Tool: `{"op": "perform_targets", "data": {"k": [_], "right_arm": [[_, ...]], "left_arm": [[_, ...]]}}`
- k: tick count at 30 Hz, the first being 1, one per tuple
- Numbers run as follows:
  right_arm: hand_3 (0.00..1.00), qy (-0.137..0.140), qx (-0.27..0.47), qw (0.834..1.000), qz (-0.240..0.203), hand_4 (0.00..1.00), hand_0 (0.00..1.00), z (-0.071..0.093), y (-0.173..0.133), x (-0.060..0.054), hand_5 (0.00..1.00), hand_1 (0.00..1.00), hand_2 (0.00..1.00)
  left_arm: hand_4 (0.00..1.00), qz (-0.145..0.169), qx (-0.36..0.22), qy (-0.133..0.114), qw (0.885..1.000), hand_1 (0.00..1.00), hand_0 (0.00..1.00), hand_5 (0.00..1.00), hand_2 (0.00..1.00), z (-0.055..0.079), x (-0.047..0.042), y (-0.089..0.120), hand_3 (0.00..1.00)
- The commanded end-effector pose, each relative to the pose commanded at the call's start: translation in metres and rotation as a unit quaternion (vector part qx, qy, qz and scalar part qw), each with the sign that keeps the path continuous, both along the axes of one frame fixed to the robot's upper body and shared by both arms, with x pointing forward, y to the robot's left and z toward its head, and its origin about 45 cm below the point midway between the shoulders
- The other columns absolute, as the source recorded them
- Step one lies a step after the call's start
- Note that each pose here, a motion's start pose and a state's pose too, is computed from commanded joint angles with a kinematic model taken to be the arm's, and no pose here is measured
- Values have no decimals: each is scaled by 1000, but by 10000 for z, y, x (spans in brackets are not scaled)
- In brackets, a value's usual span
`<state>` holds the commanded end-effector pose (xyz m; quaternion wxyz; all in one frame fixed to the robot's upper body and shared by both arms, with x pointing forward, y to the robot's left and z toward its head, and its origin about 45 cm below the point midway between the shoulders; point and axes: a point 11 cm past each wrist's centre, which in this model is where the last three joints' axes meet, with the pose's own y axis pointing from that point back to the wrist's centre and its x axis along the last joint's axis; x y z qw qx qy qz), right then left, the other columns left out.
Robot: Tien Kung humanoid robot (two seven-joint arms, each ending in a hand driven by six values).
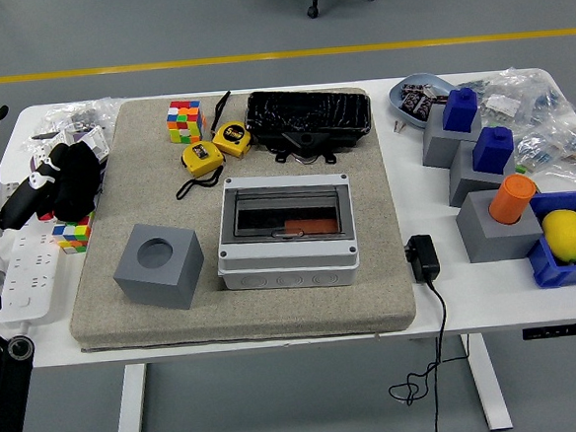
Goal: Fetch the battery,place it into the box,close the lid of the box
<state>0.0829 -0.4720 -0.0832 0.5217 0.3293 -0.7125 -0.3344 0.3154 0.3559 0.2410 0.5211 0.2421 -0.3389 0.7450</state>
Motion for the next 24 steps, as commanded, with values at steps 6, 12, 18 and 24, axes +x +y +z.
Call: {"op": "perform_targets", "data": {"k": [6, 12, 18, 24], "right_arm": [[742, 7, -38, 998, 52, 998, 998, 46, -34, 75, 998, 926, 843], [327, 25, -87, 990, 104, 811, 998, 131, -136, 149, 156, 870, 752], [191, 25, -91, 990, 107, 479, 998, 148, -168, 158, 42, 797, 623], [203, 23, -106, 988, 114, 307, 998, 171, -182, 184, 168, 675, 482]], "left_arm": [[998, 0, -2, 1, 1000, 998, 998, 998, 998, -8, -4, 3, 933], [998, -1, -2, 0, 1000, 998, 998, 998, 998, -3, 2, -12, 923], [998, 0, -2, 1, 1000, 998, 998, 998, 998, -3, 2, -7, 920], [998, 0, -2, 0, 1000, 998, 998, 998, 998, -3, -2, -3, 909]]}}
